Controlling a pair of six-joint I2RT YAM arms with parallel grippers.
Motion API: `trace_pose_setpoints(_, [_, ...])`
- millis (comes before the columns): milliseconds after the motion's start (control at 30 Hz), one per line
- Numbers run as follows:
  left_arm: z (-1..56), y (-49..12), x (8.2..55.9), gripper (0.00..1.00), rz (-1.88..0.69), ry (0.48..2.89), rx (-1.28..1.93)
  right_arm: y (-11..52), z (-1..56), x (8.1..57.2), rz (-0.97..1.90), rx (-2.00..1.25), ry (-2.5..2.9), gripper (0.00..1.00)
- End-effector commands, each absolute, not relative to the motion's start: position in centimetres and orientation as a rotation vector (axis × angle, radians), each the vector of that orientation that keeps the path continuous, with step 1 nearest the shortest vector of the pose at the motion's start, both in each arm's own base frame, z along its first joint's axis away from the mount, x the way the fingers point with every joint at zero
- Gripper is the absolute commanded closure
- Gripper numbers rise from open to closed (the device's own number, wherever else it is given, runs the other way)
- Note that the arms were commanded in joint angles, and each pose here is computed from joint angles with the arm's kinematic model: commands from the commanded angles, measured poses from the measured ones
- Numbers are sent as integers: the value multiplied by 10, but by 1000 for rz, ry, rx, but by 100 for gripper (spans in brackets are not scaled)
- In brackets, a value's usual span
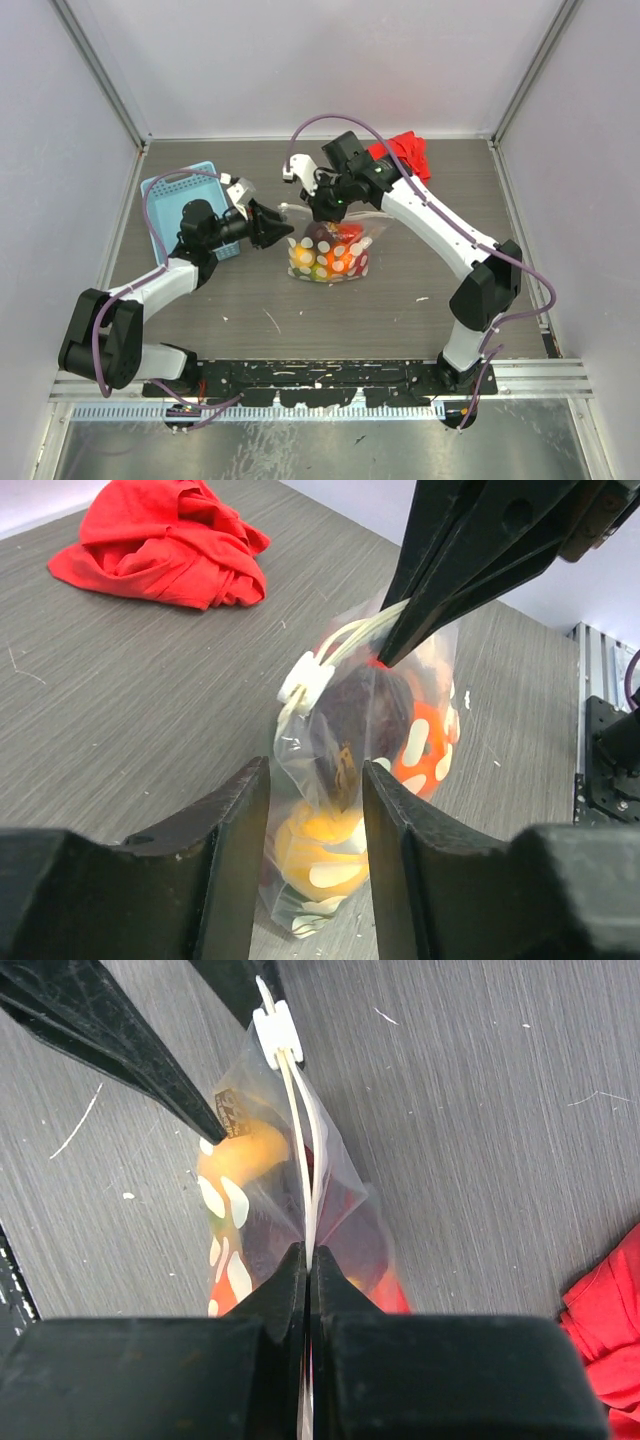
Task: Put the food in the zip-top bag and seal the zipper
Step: Zip the zipper food storage bag at the center of the board.
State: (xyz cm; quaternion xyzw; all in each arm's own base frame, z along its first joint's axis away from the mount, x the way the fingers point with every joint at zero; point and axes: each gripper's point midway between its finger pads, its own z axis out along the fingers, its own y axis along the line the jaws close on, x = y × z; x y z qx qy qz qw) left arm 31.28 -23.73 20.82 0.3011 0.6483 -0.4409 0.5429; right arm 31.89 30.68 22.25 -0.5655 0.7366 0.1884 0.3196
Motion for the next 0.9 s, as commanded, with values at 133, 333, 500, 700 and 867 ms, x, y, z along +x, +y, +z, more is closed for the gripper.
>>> trace_pose_setpoints(133, [238,-241,312,41,-1036,1397,803,304,266,299,555,-1454,1832,100])
trace_pose_setpoints(333, [244,-249,307,38,-1100,1368,873,303,264,292,576,-1461,1831,100])
trace_pose_setpoints(500, [249,-254,307,41,-1147,1348,907,303,263,289,593,-1467,1830,100])
trace_pose_setpoints(700, [251,-260,307,52,-1208,1337,917,303,257,287,600,-1474,1842,100])
trace_pose_setpoints(867, [247,-261,304,74,-1238,1346,922,302,258,287,598,-1470,1831,100])
